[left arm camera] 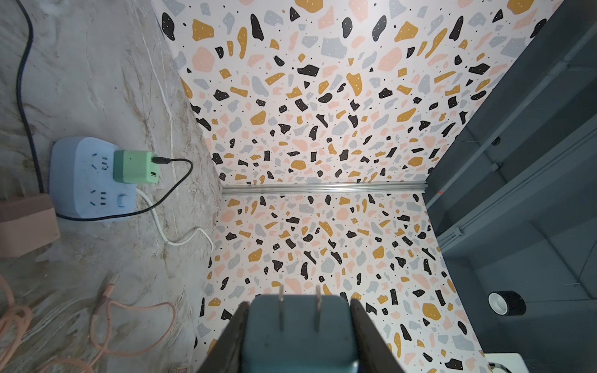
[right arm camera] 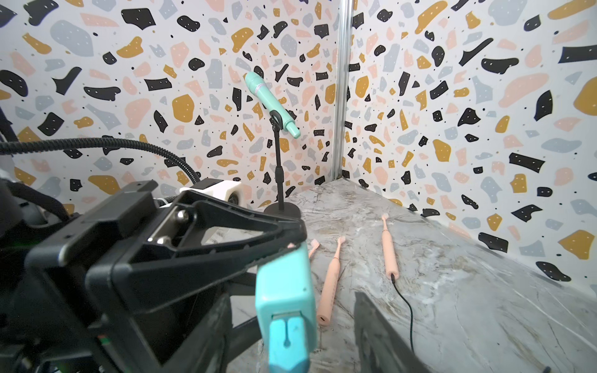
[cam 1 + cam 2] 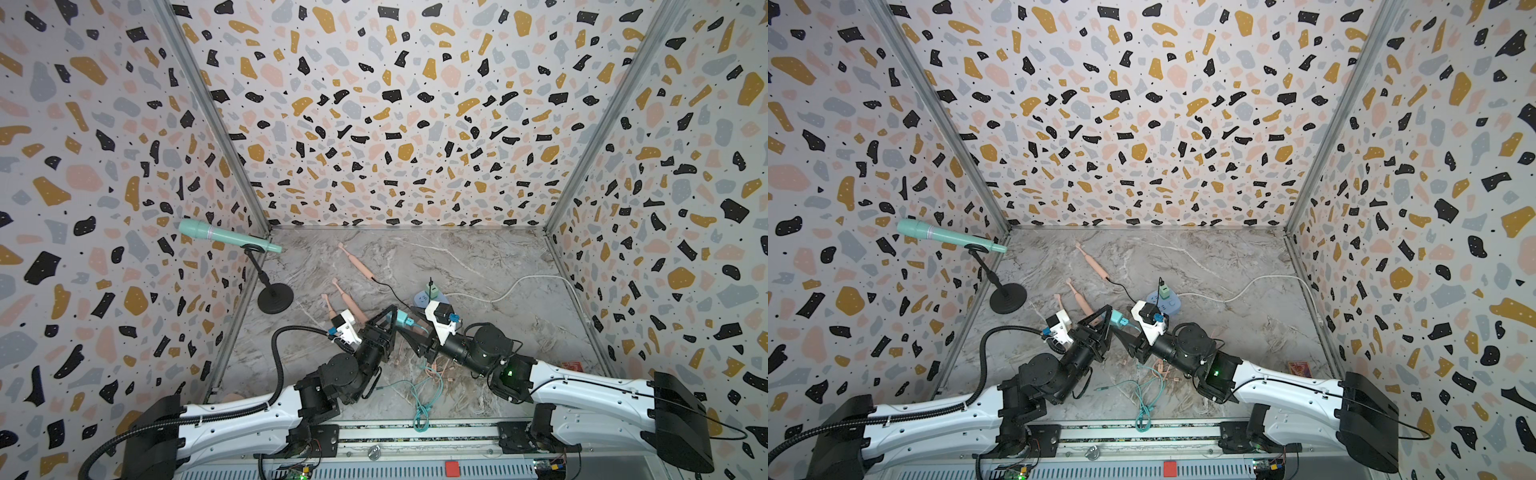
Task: Charge the electric toothbrush
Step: Insert the plug into the socket.
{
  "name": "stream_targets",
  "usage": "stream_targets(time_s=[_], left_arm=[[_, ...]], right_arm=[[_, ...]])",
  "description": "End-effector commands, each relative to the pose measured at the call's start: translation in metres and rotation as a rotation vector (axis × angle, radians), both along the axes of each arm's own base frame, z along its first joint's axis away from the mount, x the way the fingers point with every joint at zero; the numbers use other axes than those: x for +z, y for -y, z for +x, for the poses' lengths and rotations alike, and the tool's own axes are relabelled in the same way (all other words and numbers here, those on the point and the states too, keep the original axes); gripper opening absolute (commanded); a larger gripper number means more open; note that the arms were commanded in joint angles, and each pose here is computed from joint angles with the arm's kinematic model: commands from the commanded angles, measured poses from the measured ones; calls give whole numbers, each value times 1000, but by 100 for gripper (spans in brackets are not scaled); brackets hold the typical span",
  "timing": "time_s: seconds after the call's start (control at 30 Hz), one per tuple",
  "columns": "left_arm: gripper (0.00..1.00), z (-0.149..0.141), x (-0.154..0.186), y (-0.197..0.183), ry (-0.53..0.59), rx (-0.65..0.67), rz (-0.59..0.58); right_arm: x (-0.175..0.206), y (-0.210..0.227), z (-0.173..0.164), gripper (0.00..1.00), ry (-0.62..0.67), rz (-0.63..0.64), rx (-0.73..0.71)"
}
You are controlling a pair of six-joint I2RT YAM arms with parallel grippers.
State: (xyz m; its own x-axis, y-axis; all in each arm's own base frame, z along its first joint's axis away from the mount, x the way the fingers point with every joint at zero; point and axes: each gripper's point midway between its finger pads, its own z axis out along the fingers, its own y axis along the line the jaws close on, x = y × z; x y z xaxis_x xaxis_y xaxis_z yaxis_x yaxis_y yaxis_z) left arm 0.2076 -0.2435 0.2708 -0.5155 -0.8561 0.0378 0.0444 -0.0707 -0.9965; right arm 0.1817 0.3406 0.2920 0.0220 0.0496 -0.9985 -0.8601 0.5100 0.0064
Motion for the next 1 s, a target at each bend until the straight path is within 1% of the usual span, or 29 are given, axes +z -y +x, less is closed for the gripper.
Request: stream_targets(time_s=[0.0,0.07,0.27,0.3,0.37,0.4,0.47,0.53,0.63,0.73,0.9,0.93,0.97], left_arm=[[0,-3,12,0,22,-26,-55],[0,-3,11,0,19,-24,-62],[0,-3,14,-1,23,-24,-73],[0,-3,14,0,23,-28,-70],[0,-3,14,2,24,-34,-74],[0,-3,16,2,27,-37,-80],[0,-4,17,4,32,-46,-85],[0,-4,19,6,36,-52,-86],[0,-4,20,5,40,-53,-87],[0,-4,20,6,41,-56,-84],[0,-4,21,9,43,-72,-83],[0,-4,19,10,37,-71,-76],[5,-3,18,10,32,-69,-65]], right_arm=[[20,2,0,55,69,33,-13],[18,0,-2,50,69,23,0],[8,-6,-6,44,53,-2,37],[7,-6,-6,41,53,-4,38],[8,-8,-5,41,49,-5,35],[8,-8,-4,42,48,-7,33],[7,-8,-2,48,52,-14,21],[5,-8,-1,48,51,-20,15],[6,-8,-1,42,55,-21,18],[8,-8,-2,32,60,-14,25],[8,-9,-3,10,65,-19,38],[8,-9,-3,3,65,-22,38],[8,-9,-4,0,67,-23,37]])
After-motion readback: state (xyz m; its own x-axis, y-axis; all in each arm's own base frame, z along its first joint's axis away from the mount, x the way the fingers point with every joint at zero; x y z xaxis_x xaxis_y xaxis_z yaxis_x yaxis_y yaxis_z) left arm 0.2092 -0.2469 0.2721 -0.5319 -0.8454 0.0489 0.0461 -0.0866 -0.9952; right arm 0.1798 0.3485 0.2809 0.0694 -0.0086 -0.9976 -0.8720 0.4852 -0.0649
